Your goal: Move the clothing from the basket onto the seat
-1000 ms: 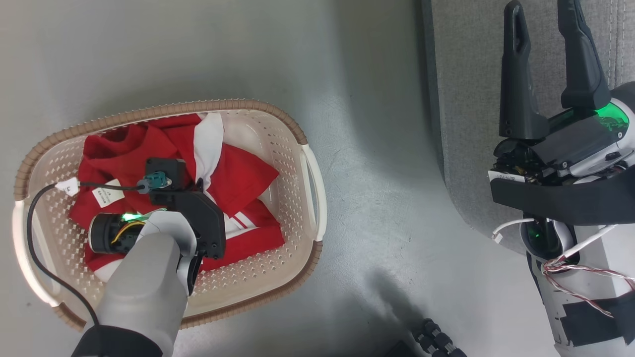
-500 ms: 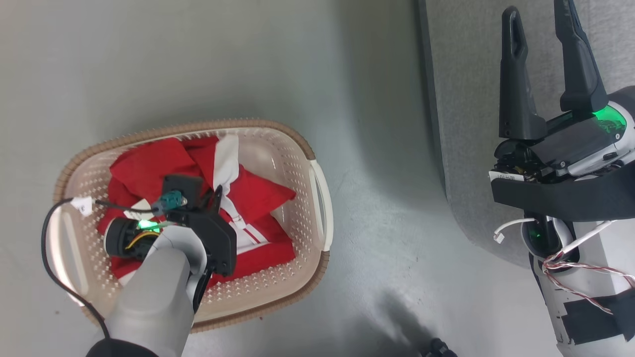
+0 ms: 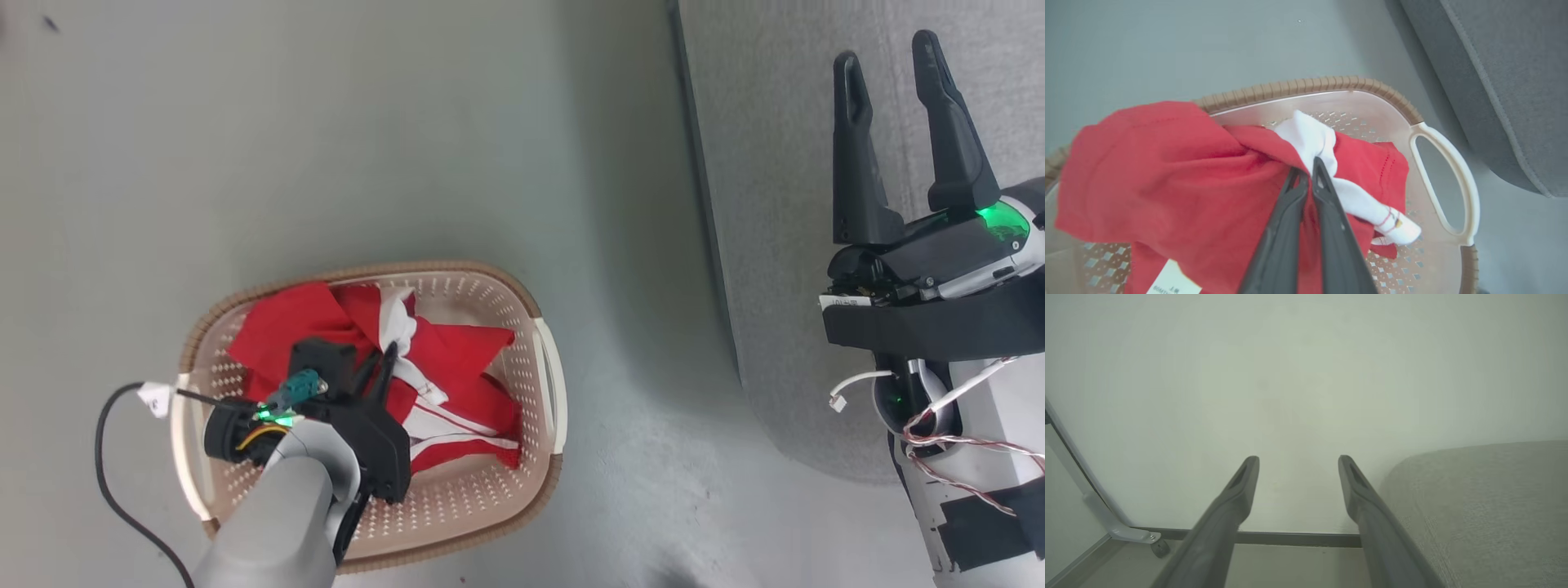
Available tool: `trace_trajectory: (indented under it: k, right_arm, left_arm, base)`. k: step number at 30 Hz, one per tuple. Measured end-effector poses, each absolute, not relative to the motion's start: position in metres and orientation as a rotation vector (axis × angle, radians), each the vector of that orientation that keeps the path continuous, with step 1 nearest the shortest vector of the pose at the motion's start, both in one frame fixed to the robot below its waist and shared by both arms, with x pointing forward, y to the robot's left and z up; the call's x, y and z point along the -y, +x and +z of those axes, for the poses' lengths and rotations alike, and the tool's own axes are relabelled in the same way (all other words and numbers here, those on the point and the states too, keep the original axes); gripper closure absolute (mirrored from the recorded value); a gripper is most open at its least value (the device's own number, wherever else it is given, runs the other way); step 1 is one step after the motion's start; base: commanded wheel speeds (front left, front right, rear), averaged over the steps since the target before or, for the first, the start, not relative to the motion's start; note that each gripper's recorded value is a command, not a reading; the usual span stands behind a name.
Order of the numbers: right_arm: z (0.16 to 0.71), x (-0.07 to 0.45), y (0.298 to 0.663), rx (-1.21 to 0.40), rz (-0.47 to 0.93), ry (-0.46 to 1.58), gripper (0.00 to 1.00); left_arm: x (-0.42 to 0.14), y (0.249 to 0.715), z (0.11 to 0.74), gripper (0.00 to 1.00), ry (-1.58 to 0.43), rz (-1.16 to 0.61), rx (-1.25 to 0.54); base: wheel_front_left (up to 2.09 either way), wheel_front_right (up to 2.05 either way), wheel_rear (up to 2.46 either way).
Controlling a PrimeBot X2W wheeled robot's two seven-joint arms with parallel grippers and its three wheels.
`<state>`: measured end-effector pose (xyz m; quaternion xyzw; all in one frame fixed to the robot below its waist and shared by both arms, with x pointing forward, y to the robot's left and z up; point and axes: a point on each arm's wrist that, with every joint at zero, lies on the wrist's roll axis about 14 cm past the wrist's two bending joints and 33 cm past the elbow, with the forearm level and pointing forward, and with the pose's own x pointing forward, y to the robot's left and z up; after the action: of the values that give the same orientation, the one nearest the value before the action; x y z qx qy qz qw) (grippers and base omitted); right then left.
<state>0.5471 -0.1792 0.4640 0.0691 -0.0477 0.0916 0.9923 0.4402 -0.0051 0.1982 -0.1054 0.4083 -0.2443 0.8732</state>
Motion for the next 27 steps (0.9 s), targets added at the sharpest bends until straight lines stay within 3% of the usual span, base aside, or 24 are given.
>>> trace_trajectory:
  k: [27]
  right_arm:
    - [0.534,0.162,0.476,0.159,0.216,0.217,0.00]
  left_arm:
    - [-0.019,0.439,0.361,1.00,-0.302,-0.450,-0.478]
  base:
    - [0.00,0.00,0.00]
